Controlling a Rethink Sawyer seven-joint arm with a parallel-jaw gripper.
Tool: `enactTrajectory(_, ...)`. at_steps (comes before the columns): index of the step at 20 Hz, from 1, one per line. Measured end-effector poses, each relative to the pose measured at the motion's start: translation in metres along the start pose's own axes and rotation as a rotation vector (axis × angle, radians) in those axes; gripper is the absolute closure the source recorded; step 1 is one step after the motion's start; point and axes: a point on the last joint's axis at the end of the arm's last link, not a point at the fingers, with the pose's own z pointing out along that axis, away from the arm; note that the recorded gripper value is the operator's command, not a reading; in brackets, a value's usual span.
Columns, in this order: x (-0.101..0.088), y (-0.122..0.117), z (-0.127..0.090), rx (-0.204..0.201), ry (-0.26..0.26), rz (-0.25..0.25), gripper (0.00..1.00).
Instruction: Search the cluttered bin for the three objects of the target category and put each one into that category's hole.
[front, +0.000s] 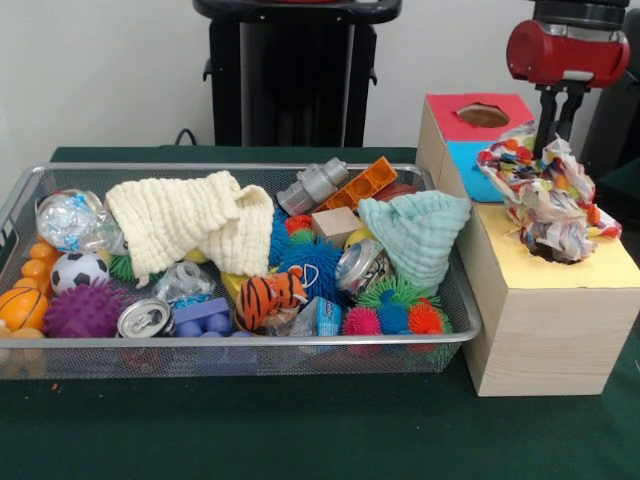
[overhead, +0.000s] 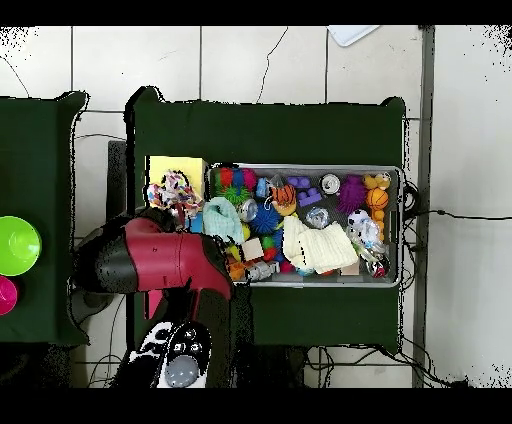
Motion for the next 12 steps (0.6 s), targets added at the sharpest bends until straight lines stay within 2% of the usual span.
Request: enactTrajectory(12,-0.0032,-0.0001,0.0122,0.003,-0.03,0.028,1.0)
